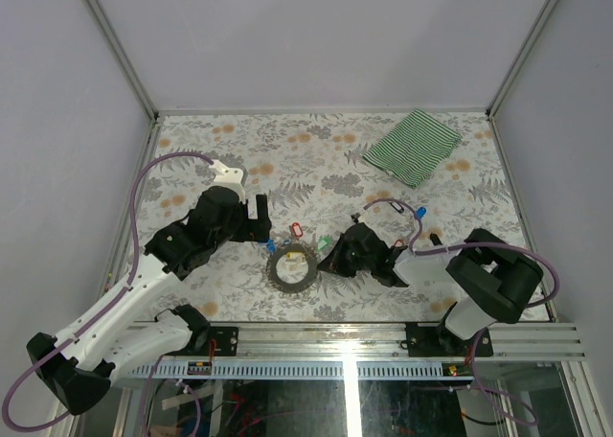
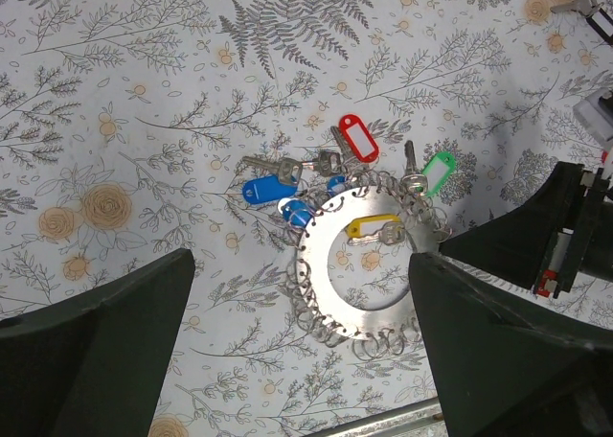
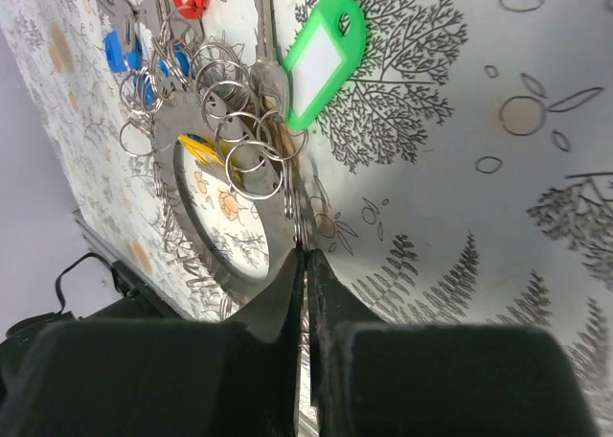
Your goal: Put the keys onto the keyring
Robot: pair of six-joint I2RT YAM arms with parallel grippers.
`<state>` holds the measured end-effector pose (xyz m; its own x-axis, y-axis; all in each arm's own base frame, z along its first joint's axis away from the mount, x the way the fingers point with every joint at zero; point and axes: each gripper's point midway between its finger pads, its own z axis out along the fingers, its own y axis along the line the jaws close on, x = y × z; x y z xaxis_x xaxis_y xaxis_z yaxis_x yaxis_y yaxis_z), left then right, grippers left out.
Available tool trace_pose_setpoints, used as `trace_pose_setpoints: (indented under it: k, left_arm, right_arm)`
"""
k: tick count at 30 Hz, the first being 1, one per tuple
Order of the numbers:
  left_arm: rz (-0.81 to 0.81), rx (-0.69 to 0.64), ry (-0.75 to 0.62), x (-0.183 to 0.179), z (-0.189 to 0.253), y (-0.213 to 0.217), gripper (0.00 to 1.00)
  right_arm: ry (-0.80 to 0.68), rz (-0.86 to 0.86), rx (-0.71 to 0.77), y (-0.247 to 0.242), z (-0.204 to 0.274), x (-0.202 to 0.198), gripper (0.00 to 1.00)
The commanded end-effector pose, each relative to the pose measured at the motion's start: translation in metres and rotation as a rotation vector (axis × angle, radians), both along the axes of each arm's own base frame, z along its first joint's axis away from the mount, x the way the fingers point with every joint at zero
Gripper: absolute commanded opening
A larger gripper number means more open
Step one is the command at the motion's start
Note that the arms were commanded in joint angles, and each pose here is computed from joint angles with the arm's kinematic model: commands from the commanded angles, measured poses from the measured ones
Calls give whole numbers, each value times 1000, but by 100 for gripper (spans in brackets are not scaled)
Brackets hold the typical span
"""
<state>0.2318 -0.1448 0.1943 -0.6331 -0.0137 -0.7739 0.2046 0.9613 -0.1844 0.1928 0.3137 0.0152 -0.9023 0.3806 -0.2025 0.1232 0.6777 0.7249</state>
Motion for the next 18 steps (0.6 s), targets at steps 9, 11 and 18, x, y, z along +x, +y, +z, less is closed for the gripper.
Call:
trace_pose_setpoints:
  k: [9,11,18]
  left_arm:
    - [-8,-11,-51,5,9,-2,97]
    - [-2,-13,-58,5,10,-1,98]
    - [10,-43,-96,5,23,1,97]
  right_arm:
    - [-348,74,-224,-31,75,28,0]
    - [-410,111,-255,-34,93,31,0]
    - [-607,258,-425,-56,146,37,0]
